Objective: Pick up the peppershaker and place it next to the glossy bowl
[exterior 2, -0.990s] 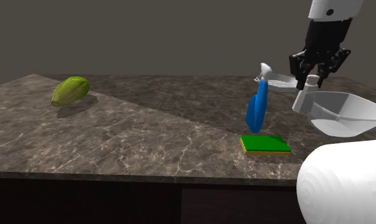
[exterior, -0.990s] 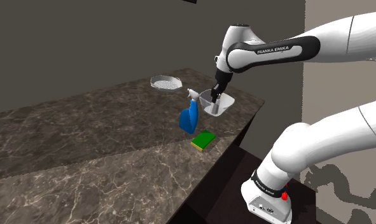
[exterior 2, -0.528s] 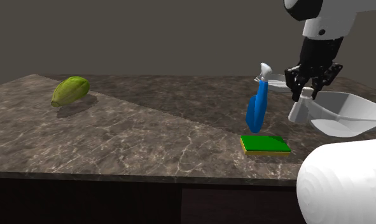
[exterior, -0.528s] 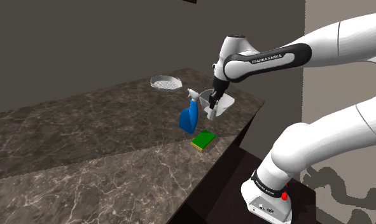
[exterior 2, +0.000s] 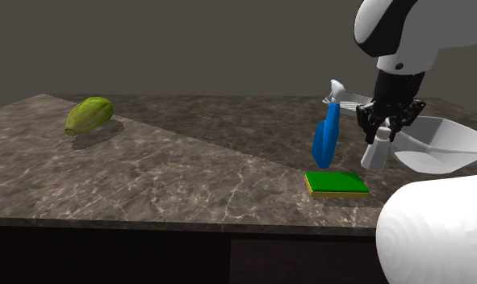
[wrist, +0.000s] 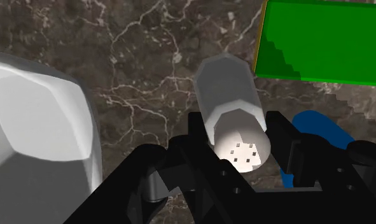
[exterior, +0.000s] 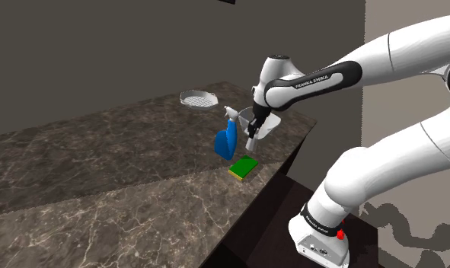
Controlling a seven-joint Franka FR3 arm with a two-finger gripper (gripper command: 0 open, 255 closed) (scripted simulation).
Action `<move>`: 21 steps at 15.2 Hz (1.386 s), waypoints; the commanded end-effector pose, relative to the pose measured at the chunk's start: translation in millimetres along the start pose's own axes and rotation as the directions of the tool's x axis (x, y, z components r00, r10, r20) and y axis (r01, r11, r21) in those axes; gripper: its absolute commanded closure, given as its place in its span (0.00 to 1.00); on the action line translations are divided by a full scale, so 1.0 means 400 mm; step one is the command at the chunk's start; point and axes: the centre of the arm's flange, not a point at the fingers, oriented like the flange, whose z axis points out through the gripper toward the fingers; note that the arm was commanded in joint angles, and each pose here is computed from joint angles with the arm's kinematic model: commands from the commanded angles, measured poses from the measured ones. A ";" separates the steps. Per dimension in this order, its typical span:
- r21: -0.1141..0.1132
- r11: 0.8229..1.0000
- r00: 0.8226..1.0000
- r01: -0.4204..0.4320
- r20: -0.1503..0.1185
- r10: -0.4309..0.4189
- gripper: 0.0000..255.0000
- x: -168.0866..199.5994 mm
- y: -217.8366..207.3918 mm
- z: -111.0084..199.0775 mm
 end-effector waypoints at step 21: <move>0.000 1.000 1.000 0.000 -0.001 0.000 0.00 -0.001 -0.012 0.061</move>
